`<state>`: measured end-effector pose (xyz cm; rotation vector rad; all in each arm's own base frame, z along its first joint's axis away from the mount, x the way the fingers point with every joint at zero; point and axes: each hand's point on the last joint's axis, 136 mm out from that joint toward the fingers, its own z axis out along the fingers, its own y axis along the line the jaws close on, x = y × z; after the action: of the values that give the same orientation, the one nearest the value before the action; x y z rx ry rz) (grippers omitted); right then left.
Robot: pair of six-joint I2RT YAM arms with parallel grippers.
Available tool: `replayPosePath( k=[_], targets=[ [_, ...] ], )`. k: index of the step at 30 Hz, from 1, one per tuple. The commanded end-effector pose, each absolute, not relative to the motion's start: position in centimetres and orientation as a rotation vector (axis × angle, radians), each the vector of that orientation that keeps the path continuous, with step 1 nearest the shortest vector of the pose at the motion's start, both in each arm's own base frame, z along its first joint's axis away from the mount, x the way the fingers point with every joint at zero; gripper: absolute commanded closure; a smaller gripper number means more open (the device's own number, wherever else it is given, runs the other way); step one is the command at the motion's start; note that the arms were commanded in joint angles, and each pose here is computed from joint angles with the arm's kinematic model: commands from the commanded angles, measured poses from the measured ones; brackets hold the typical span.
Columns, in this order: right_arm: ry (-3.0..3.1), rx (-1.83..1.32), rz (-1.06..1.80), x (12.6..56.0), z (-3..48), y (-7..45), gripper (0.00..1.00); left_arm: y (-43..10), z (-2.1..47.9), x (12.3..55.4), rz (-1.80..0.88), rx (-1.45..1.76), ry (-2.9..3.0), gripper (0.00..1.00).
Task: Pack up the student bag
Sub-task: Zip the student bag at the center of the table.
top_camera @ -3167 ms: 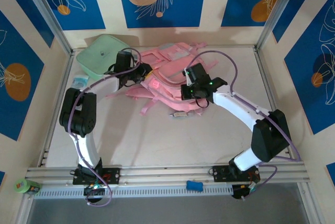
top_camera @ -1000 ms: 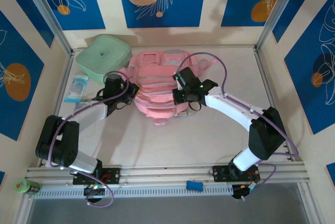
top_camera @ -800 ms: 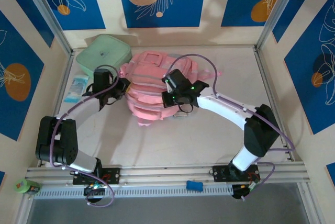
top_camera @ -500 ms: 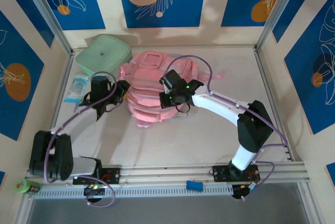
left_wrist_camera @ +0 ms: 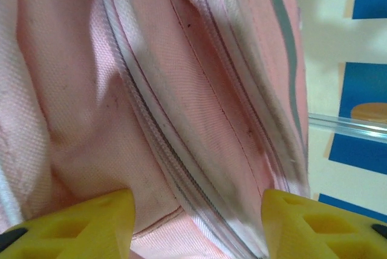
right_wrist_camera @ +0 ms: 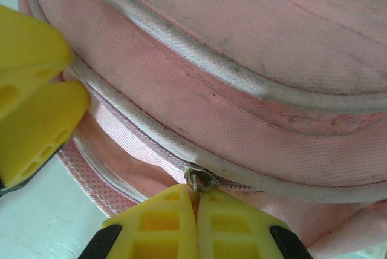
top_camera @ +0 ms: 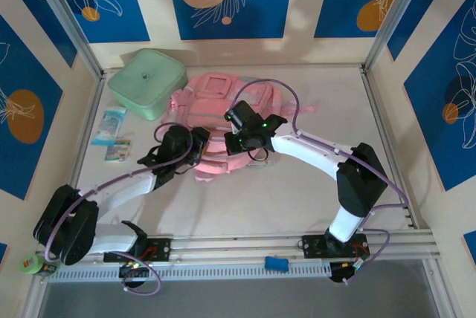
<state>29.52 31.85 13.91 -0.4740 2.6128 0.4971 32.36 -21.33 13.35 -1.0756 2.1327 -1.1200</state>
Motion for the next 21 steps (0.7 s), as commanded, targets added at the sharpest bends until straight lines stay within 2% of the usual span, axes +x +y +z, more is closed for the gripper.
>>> replayPosePath(
  k=[1,5,7,9,15,21],
  targets=[
    [2.572,-0.495,0.506,29.6,14.3,32.7,1.00,-22.5,14.8,34.2,-1.109,-1.124,2.072,0.45],
    [2.569,-0.503,0.511,29.6,14.2,32.8,1.00,-23.0,14.1,34.6,-1.067,-1.149,2.042,0.52],
    [2.574,-0.504,0.502,29.6,14.0,32.8,1.00,-23.2,14.0,35.0,-1.036,-1.126,2.057,0.58],
    [2.572,-0.503,0.494,29.6,14.0,32.7,1.00,-23.1,13.7,35.1,-1.010,-1.127,2.065,0.71],
    [2.582,-0.501,0.406,29.5,14.2,31.3,1.00,-21.5,13.9,35.0,-0.942,-1.083,2.059,0.99],
    [2.612,-0.482,0.247,29.1,13.1,27.7,1.00,-18.0,15.0,35.0,-0.872,-1.037,2.073,1.00]
  ],
)
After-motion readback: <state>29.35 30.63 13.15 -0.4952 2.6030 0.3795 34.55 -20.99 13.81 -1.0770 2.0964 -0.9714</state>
